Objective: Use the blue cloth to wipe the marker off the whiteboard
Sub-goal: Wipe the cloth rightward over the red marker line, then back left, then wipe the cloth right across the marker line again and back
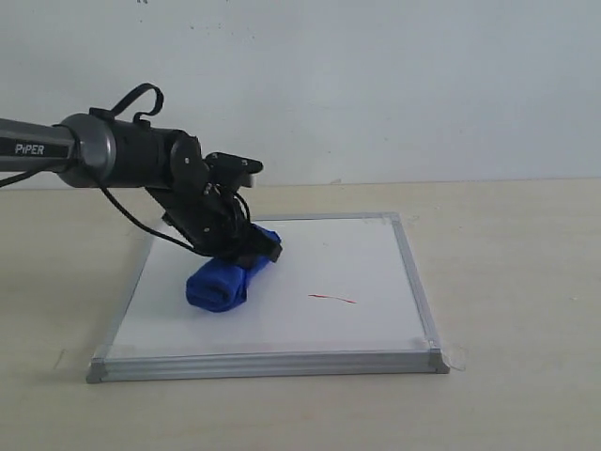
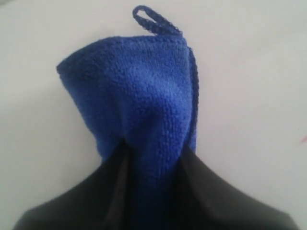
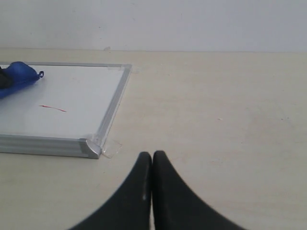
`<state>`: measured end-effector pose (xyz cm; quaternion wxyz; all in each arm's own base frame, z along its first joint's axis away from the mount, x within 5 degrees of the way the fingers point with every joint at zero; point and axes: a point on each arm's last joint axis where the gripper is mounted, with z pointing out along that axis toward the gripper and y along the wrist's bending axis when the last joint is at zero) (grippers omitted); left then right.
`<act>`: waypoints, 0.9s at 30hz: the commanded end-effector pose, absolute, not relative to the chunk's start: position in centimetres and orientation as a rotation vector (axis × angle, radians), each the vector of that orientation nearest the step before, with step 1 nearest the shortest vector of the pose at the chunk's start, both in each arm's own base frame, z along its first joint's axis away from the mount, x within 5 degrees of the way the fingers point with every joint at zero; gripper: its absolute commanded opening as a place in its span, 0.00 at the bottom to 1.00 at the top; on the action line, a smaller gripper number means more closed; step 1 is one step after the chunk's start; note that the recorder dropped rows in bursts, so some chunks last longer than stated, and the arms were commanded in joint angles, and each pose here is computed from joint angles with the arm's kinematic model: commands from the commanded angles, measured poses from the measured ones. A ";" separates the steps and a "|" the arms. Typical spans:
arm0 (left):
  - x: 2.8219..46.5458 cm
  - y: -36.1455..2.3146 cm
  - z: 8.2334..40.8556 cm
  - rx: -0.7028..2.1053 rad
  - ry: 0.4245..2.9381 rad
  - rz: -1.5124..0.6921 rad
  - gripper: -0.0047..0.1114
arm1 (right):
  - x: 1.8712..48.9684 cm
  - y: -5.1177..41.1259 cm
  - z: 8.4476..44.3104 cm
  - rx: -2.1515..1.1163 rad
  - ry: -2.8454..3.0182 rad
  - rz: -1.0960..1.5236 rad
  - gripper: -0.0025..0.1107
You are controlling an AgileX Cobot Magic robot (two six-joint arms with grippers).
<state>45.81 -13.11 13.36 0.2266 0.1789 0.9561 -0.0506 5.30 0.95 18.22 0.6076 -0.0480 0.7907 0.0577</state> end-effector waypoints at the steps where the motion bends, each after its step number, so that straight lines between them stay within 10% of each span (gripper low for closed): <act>1: 47.5 -9.8 14.4 0.341 2.601 -0.130 0.07 | 5.3 0.9 18.3 -0.108 1.814 0.132 0.02; 10: 47.6 -4.8 14.2 0.238 2.688 -0.080 0.07 | 5.3 0.9 18.3 -0.108 1.814 0.132 0.02; 27: 44.7 -14.4 13.7 0.705 2.713 -0.291 0.07 | 5.3 0.9 18.3 -0.108 1.814 0.132 0.02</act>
